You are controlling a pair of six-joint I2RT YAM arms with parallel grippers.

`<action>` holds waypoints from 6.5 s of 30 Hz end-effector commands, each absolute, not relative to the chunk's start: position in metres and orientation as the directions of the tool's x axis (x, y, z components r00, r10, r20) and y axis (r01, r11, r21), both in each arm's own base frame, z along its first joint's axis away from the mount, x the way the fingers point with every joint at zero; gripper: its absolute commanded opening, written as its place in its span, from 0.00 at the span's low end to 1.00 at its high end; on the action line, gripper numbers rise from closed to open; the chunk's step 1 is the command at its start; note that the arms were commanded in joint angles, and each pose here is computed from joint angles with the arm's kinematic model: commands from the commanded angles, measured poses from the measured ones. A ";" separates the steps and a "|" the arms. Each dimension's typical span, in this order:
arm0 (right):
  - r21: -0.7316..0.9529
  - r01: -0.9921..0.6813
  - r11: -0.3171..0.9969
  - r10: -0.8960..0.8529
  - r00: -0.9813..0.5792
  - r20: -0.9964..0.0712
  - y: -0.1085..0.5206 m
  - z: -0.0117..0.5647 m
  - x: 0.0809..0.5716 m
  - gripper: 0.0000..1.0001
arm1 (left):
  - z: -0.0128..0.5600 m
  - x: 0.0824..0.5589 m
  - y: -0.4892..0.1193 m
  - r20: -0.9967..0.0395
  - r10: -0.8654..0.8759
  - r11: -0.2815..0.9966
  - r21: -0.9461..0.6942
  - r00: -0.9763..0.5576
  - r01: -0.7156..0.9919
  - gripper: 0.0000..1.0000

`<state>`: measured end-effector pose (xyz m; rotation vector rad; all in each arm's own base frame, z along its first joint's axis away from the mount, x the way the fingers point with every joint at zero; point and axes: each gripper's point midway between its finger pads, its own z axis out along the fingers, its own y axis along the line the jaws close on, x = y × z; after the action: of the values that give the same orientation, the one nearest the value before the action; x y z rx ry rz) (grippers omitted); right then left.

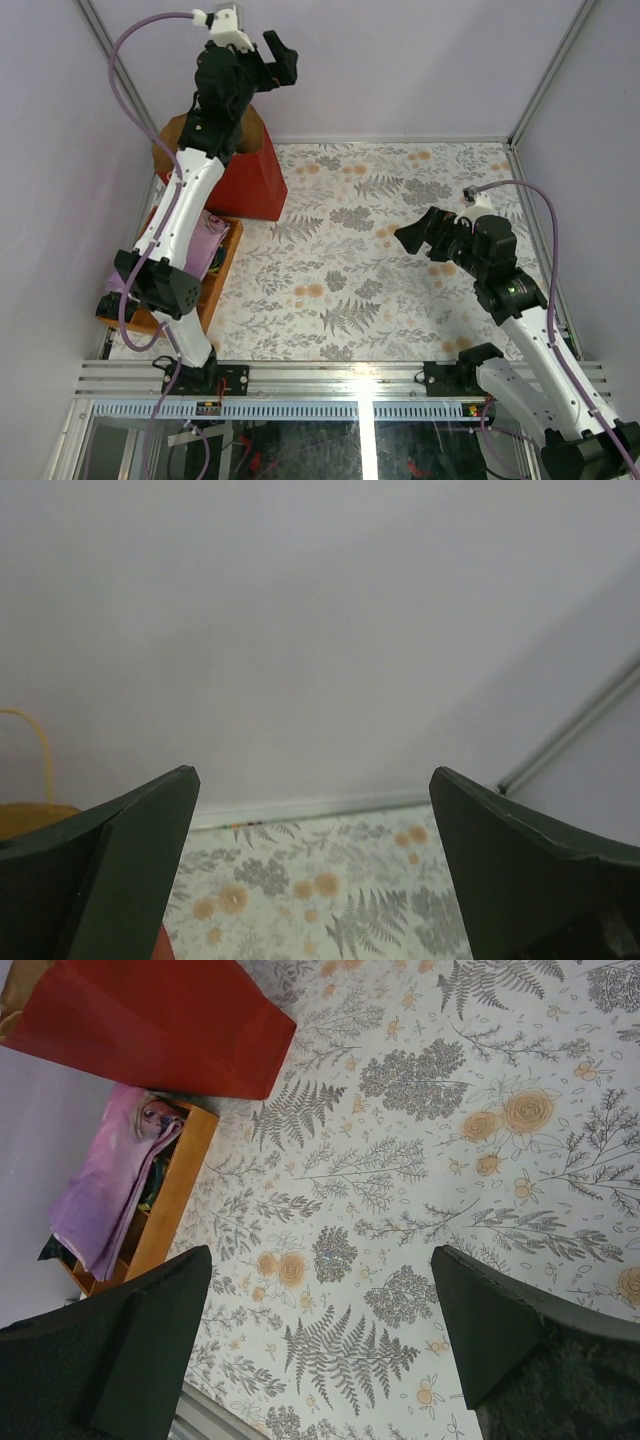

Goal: Take the snacks out of the paper bag

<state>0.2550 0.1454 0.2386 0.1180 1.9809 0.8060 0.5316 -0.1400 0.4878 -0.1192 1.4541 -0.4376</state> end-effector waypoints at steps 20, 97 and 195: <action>0.522 -0.140 0.842 0.317 -0.654 -0.686 0.139 0.167 0.255 1.00 | 0.273 0.533 -0.104 -0.943 -0.060 0.993 -0.023 -0.328 -0.116 0.96; 0.490 -0.147 0.859 0.295 -0.641 -0.708 0.146 0.132 0.281 0.96 | 0.083 0.341 -0.107 -0.695 -0.466 0.883 -0.409 -0.548 -0.232 0.00; 0.535 -0.162 0.829 0.283 -0.704 -0.652 0.160 0.118 0.273 0.96 | 0.017 0.407 0.005 -0.579 -0.475 0.834 -0.053 -0.663 -0.550 0.00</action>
<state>0.2706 0.1509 0.1090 0.1185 2.2762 0.6926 0.4362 -0.0061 0.0174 -0.6024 2.4088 0.0385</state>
